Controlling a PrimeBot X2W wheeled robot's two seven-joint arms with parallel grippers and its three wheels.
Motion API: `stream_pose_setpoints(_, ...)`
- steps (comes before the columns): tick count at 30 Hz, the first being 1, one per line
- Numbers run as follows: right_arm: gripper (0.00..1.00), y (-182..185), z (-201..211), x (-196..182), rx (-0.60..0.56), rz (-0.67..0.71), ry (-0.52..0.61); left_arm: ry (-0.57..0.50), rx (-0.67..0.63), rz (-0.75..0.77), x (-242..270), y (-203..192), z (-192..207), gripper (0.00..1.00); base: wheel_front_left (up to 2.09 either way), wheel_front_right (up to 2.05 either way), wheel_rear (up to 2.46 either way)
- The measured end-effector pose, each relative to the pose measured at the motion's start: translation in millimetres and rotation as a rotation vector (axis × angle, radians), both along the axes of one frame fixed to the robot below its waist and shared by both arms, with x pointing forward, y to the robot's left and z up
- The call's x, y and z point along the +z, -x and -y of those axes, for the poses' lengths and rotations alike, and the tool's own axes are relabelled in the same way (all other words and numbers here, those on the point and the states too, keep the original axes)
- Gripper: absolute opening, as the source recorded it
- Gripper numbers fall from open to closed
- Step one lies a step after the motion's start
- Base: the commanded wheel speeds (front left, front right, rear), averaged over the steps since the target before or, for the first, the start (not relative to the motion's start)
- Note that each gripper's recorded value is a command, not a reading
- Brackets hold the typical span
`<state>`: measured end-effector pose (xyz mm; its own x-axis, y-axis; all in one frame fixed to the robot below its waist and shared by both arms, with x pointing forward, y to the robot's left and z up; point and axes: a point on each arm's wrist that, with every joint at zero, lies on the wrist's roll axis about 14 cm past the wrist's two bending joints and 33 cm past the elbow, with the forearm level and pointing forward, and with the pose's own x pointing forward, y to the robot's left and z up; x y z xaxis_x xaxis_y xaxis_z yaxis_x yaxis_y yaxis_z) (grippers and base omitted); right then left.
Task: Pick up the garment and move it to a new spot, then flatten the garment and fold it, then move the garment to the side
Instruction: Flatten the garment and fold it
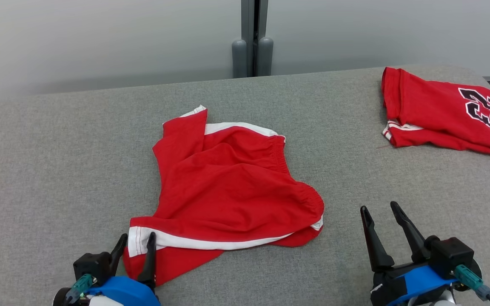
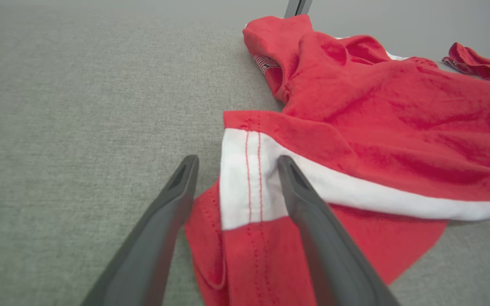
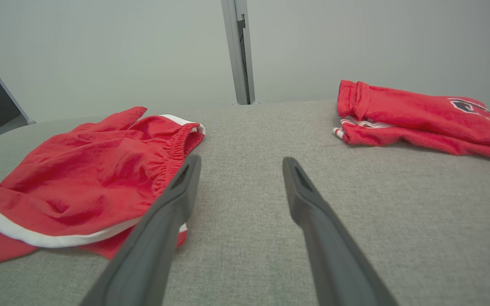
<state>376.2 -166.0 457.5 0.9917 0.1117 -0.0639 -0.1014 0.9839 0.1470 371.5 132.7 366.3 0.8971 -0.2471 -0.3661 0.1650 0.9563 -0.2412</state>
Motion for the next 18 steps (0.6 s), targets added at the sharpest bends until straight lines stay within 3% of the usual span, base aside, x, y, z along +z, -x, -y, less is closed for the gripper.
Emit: stream_pose_setpoints(18, 1.00, -1.8, 1.4, -4.2, -0.009, -0.013, -0.007, 0.014, -0.062, 0.057, 14.6, -8.4, 17.6, 1.00, 0.00, 0.00, 0.00)
